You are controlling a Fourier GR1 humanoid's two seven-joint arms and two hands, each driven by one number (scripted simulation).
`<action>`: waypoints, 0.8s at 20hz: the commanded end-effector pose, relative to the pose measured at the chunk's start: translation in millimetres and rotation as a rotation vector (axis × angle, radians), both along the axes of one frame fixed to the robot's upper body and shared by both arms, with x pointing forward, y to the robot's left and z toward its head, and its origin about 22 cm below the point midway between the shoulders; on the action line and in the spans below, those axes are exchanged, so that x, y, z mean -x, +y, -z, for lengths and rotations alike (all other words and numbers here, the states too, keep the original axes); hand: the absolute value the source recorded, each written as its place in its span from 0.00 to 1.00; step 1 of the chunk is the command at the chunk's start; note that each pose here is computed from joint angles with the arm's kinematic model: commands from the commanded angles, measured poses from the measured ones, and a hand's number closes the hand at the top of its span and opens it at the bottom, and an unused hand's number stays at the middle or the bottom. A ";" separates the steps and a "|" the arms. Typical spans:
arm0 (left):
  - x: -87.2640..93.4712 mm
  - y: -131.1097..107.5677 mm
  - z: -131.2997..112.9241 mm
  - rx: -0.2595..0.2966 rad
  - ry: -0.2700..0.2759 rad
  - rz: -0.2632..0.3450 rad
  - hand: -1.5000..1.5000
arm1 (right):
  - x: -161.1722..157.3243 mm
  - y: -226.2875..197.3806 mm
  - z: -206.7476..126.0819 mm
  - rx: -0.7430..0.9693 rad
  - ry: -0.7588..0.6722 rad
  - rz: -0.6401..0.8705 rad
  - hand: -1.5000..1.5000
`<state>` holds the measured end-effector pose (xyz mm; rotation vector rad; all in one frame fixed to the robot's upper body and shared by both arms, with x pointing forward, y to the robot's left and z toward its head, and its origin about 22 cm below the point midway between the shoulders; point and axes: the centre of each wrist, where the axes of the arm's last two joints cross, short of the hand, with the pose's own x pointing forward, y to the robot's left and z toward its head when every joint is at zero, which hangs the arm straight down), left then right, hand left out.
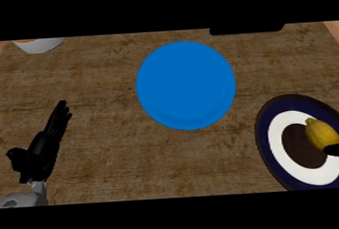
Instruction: Pick the lemon from the plate and place it in the plate
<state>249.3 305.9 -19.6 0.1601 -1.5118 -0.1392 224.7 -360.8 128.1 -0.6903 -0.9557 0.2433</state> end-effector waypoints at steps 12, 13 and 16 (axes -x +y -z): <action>-19.0 -13.1 8.1 0.007 0.012 -0.011 0.50 | -11.9 3.3 9.6 0.048 0.338 -0.039 0.00; -1.1 7.4 1.6 0.015 -0.012 -0.006 0.50 | -6.8 0.1 34.5 0.021 0.331 -0.049 0.00; -0.6 -22.5 -9.0 0.006 -0.013 0.013 0.50 | -39.6 -2.7 39.2 0.013 0.333 -0.070 0.00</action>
